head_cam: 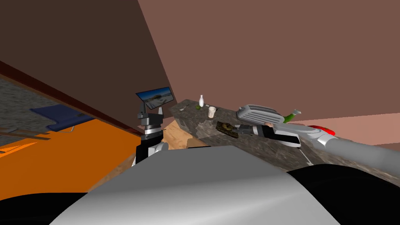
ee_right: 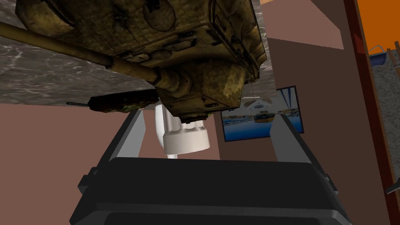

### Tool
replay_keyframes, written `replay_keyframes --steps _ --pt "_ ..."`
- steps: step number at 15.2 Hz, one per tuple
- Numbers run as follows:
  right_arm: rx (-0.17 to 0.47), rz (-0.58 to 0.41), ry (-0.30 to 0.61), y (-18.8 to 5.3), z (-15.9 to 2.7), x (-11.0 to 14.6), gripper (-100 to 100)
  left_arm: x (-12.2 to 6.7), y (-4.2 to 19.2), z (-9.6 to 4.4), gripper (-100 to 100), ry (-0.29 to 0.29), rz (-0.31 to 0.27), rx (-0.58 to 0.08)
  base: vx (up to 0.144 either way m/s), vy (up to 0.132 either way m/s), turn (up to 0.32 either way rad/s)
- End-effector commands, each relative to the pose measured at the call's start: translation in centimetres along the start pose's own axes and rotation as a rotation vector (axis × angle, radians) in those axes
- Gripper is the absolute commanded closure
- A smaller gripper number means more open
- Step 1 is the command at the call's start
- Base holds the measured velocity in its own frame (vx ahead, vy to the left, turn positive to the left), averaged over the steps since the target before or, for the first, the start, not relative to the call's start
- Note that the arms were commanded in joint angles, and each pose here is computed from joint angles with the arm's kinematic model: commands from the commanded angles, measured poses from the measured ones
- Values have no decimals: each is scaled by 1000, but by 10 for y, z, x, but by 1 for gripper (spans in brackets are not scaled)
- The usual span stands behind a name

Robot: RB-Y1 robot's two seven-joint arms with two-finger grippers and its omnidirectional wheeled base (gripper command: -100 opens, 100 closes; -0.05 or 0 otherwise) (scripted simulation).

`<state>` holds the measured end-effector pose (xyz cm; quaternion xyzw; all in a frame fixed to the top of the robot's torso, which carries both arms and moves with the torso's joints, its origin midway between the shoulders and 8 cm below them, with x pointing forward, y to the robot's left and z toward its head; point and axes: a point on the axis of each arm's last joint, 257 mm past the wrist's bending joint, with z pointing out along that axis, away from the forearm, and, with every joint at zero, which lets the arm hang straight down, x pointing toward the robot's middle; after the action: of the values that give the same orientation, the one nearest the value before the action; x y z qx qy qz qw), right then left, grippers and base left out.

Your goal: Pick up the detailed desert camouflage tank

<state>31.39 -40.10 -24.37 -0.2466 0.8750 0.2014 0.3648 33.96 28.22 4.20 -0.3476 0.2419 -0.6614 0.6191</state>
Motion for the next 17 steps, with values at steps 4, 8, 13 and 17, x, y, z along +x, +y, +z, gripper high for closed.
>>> replay_keyframes --steps 4,8,13,17 --pt "11 -54 136 -15 -20 23 -100 0 0 0 0 0 0 0 -8 20 112" --pt "17 -89 205 -24 -31 30 -100 0 0 0 0 0 0 0 -6 25 95" --pt "27 -137 347 -39 -57 49 -100 0 0 0 0 0 0 0 -4 37 130" --pt "32 -164 426 -47 -73 57 -100 0 0 0 0 0 0 0 0 38 98"
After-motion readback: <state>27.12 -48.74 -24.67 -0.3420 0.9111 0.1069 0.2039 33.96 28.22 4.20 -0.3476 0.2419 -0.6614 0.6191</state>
